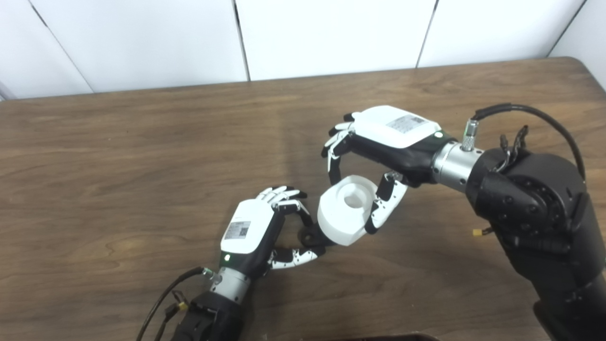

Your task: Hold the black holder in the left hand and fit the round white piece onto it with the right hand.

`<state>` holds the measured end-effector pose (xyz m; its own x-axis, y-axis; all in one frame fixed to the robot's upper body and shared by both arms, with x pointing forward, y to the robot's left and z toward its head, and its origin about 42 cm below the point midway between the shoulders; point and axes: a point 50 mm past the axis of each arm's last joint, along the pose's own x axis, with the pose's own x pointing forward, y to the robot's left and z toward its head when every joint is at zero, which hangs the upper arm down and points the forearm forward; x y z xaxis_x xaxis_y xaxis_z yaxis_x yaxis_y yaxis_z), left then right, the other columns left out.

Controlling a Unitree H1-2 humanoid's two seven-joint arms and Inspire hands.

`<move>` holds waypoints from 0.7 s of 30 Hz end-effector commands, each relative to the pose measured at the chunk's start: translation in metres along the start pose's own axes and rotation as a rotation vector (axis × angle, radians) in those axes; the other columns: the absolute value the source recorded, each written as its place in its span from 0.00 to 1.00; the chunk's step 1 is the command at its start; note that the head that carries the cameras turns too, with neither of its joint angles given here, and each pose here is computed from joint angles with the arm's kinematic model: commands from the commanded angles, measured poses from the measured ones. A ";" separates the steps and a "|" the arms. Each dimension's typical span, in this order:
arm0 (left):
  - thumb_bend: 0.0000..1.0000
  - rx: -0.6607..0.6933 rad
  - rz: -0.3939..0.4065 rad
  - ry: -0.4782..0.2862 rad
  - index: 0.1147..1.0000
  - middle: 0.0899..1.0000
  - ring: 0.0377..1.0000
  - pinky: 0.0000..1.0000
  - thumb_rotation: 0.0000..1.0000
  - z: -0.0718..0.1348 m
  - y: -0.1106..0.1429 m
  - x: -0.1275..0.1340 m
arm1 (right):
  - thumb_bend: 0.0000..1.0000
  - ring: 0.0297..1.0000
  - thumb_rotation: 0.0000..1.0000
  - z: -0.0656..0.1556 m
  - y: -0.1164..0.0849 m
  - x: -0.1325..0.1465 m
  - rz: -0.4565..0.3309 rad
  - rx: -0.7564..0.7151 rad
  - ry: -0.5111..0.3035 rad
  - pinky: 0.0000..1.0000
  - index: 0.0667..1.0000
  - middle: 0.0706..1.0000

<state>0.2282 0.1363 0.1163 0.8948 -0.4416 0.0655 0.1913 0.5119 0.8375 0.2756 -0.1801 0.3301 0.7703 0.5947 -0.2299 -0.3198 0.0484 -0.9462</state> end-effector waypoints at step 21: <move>0.52 0.005 -0.046 0.007 0.42 0.79 0.87 0.88 0.04 0.001 -0.012 0.001 | 0.52 0.91 0.14 0.007 -0.008 0.006 -0.046 -0.044 -0.025 1.00 0.45 0.79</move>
<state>0.2284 0.1336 0.1163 0.8954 -0.4401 0.0680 0.1910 0.5174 0.8341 0.2792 -0.1729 0.3266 0.7628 0.6015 -0.2372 -0.3268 0.0421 -0.9441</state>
